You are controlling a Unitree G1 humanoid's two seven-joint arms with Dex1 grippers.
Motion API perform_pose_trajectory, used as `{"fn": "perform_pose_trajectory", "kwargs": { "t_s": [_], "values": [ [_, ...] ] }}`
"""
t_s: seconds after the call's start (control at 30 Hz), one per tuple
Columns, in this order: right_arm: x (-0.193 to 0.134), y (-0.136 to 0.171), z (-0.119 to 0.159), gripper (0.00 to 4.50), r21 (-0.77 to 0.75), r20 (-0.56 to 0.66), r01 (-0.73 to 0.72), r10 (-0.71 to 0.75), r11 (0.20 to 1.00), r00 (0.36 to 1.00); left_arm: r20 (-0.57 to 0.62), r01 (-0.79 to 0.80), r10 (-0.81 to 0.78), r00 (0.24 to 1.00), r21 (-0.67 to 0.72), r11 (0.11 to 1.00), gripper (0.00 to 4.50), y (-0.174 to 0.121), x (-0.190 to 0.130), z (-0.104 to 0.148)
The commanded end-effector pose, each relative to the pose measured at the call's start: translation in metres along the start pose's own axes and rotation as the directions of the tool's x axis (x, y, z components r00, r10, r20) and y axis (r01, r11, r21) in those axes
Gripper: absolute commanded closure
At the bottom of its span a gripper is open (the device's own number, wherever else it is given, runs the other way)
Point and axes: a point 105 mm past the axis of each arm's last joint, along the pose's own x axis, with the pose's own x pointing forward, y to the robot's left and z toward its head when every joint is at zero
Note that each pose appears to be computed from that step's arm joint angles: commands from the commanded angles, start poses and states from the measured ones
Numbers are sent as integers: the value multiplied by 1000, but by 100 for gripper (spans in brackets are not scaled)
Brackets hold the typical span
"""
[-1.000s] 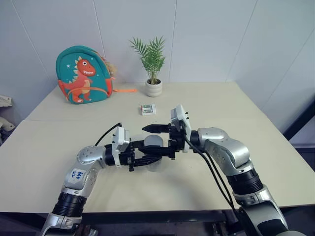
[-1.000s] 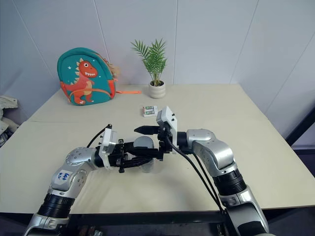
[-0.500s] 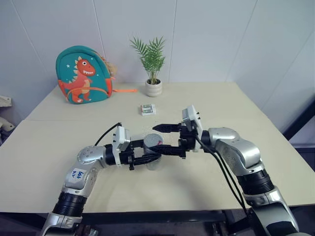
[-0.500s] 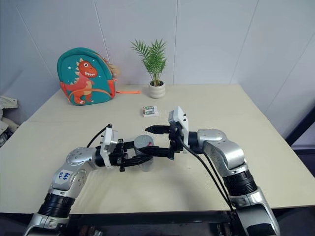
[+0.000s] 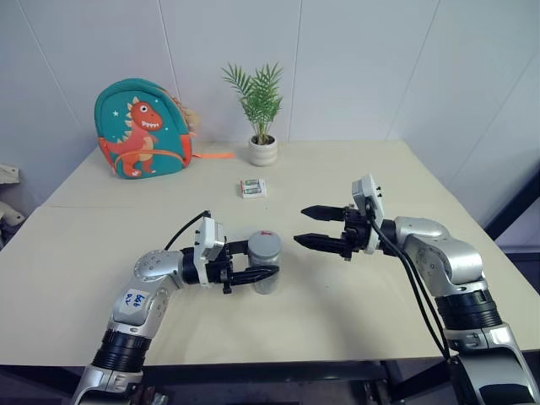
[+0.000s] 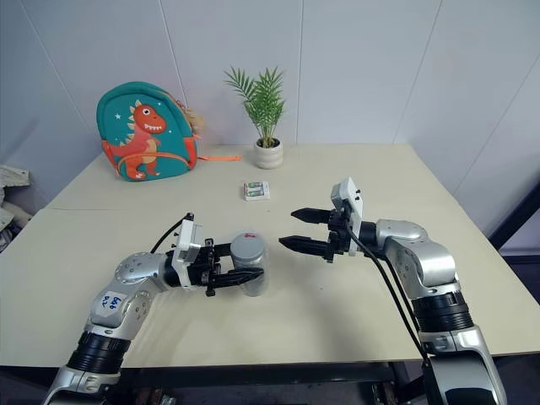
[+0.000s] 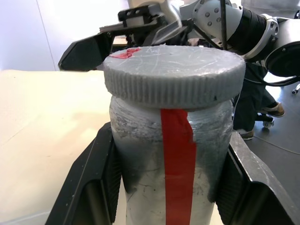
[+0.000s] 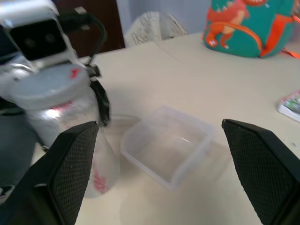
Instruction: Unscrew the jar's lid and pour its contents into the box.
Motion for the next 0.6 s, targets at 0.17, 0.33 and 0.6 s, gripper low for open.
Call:
{"fn": "perform_pose_trajectory", "kwargs": {
  "t_s": [0.17, 0.33, 0.6],
  "values": [
    [27, 35, 30, 6, -60, 79, -134, 138, 989, 987, 23, 11, -12, 1000, 49, 999, 231, -2, 0, 12],
    [48, 42, 26, 6, -80, 41, -130, 134, 988, 990, 21, 13, -14, 1000, 50, 999, 231, -1, 0, 12],
    [64, 56, 26, 6, -110, 1, -196, 197, 974, 980, 20, 20, -21, 1000, 44, 999, 231, -3, 0, 12]
  ]
}}
